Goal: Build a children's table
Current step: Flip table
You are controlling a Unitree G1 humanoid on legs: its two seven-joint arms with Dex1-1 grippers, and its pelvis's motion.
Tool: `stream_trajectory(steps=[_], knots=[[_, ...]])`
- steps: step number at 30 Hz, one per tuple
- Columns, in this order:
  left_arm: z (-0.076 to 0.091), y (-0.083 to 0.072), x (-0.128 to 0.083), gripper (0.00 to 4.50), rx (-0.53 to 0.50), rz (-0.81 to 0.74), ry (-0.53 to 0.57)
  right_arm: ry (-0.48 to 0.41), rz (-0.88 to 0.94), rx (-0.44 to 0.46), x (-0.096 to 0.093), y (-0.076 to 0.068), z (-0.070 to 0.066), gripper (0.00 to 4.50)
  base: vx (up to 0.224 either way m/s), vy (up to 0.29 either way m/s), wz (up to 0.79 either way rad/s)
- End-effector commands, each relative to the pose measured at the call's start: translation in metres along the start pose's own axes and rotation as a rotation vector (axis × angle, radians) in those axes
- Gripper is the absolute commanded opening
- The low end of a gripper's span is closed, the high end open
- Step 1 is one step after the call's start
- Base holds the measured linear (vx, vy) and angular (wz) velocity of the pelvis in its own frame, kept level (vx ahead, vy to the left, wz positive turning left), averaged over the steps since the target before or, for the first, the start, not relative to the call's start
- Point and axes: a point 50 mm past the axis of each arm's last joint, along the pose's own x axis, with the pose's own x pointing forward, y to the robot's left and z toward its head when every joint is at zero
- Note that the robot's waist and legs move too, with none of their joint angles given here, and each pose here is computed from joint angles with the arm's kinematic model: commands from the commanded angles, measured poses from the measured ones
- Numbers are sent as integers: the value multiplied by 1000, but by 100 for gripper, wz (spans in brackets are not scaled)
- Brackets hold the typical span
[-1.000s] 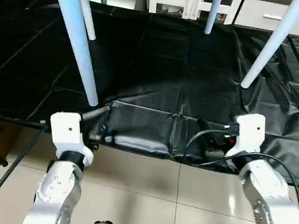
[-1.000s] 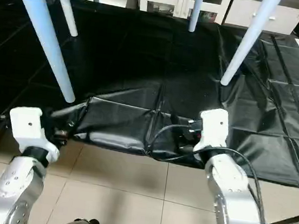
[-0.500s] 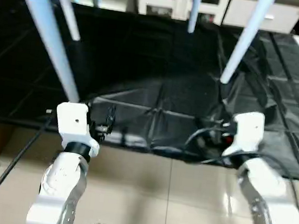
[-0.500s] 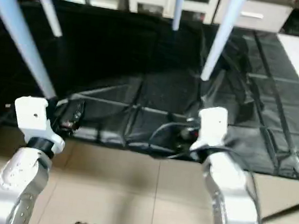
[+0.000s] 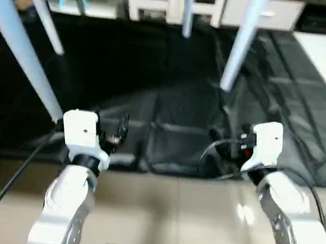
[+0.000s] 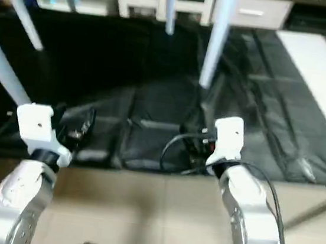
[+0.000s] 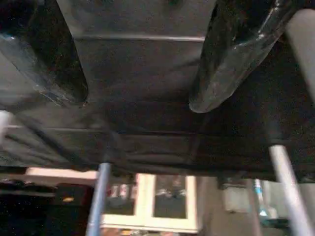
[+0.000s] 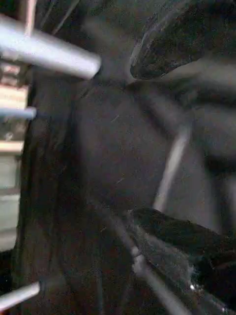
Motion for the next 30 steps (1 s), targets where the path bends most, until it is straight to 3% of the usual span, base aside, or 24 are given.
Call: stream_trajectory(steps=[1,9,12,17,23,30], knots=[[1,1,0,372,4,9,-1,-23,11,-24,0,0,6,450,207,68,-2],[0,0,0,372,0,3,3,-43,-15,-45,1,-6,9,450,104,-33,-5],[-2,-4,-4,372,-19,-37,10,-103,-80,-44,1,-18,18,450,98,-8,-6],[-3,-9,-5,372,-6,-93,20,-128,-152,-32,7,-37,26,450,82,72,-3],[0,-12,-6,372,1,-153,18,-148,-182,-57,26,-56,38,450,-44,33,2],[-1,2,-8,372,80,-106,98,-142,-220,-79,52,-72,44,450,-79,21,0]])
